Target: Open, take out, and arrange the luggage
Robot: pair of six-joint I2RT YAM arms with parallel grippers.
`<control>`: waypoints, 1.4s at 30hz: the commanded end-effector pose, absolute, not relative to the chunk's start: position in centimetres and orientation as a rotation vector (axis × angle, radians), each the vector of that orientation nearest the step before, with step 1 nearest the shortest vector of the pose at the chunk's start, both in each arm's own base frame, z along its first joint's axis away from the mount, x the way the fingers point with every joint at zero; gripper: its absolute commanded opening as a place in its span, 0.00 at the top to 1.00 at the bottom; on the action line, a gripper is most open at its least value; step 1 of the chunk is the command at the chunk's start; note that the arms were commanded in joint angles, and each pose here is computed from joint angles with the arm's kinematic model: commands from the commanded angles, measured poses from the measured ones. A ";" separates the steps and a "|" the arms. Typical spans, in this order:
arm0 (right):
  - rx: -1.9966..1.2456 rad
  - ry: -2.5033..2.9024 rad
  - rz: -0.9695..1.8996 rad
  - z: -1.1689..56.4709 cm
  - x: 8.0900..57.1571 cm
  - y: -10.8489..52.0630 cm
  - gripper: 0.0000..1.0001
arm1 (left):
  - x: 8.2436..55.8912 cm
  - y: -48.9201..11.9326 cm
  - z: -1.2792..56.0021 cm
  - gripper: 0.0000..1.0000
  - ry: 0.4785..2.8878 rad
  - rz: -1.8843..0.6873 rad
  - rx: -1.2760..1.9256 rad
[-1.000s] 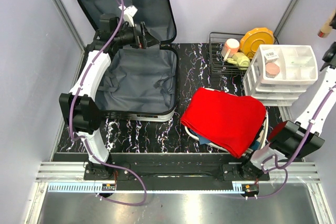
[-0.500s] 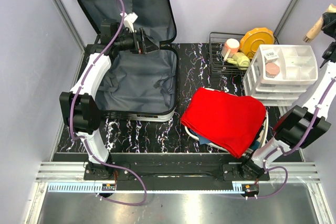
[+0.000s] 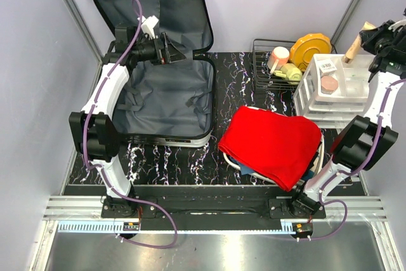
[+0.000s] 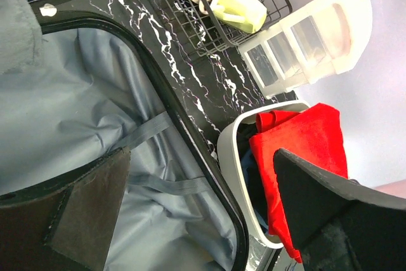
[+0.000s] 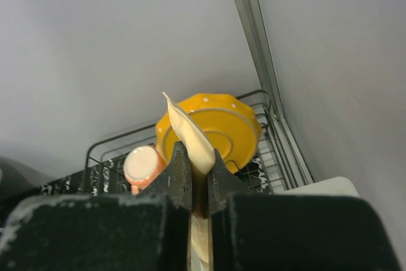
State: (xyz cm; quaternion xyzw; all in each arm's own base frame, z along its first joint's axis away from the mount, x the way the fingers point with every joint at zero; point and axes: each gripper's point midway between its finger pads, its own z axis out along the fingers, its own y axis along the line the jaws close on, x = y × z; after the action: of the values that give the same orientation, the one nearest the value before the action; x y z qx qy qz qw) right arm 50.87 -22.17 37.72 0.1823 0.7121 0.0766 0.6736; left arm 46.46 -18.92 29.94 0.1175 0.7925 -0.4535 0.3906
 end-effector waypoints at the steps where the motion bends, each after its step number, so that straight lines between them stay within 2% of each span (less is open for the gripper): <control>1: 0.337 1.546 0.053 38.8 50.9 -22.7 1.00 | 46.8 -18.6 32.0 0.01 1.971 -1.160 0.302; 6: 0.310 1.525 -0.003 37.9 50.8 -23.2 0.99 | 46.7 -18.5 32.0 0.01 1.974 -1.153 0.302; 8: 0.296 1.522 0.000 37.7 50.6 -22.9 0.76 | 46.7 -18.5 31.8 0.01 1.978 -1.143 0.303; 12: 0.284 1.513 0.005 38.3 50.0 -22.3 0.61 | 46.6 -18.1 31.4 0.01 1.996 -1.112 0.307; 13: 0.284 1.508 0.006 38.5 49.8 -22.2 0.53 | 46.5 -18.1 31.3 0.01 1.997 -1.108 0.309; 20: 0.235 1.442 0.039 43.0 47.9 -20.2 0.36 | 46.4 -17.7 31.9 0.01 1.973 -1.056 0.348; 31: 0.126 1.377 0.037 48.9 44.5 -17.0 0.29 | 45.5 -16.3 31.2 0.01 2.013 -0.996 0.363; 37: 0.172 1.420 -0.021 48.6 43.1 -17.3 0.26 | 44.8 -15.1 30.6 0.01 2.041 -0.944 0.374; 42: 0.131 1.487 0.090 48.2 42.6 -14.1 0.24 | 43.9 -14.2 30.5 0.01 2.061 -0.878 0.411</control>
State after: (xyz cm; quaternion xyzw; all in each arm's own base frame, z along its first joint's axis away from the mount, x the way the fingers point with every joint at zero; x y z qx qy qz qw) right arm 44.14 -17.45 45.92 0.0891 0.6727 0.0163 0.7344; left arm 45.12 -15.23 26.80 0.1285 0.8358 -0.3847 0.3700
